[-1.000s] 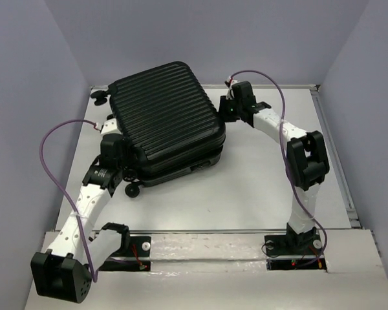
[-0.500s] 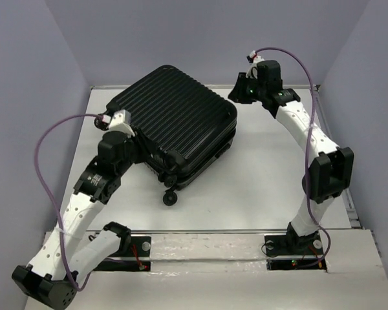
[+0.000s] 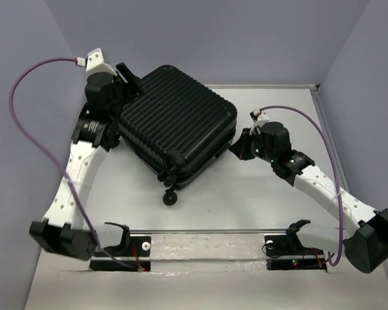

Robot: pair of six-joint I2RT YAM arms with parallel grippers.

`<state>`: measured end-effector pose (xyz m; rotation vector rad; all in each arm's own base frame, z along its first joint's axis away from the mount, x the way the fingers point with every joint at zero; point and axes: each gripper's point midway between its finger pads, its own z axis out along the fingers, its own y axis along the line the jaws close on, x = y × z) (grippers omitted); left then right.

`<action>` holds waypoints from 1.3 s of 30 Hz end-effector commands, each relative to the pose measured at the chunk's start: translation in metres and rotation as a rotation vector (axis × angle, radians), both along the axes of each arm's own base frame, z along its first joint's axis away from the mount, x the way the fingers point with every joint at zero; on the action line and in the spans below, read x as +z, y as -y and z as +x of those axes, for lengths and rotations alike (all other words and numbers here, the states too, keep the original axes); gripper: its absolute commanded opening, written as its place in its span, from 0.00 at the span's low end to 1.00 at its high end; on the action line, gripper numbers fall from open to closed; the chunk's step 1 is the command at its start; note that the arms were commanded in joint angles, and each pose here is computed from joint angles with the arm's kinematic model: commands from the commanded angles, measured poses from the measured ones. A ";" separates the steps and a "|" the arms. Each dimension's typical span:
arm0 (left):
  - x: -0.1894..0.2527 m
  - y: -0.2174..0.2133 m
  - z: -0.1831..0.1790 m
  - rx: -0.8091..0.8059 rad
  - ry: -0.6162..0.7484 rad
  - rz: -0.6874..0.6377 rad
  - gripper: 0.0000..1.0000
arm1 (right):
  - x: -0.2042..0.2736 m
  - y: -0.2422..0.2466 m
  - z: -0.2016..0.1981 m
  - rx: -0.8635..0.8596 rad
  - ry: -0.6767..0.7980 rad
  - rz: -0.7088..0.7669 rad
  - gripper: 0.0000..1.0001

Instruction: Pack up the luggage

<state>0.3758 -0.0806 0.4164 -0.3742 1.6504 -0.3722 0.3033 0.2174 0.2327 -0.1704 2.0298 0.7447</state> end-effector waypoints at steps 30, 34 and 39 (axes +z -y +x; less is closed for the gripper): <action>-0.235 -0.119 0.237 -0.043 -0.560 0.003 0.68 | -0.090 -0.054 0.024 0.012 -0.126 -0.002 0.07; -0.265 -0.097 0.223 -0.114 -0.626 0.006 0.66 | -0.094 -0.051 0.038 -0.037 -0.113 -0.029 0.07; -0.257 -0.066 0.188 -0.172 -0.542 -0.123 0.65 | -0.090 -0.045 0.059 -0.075 -0.097 -0.036 0.07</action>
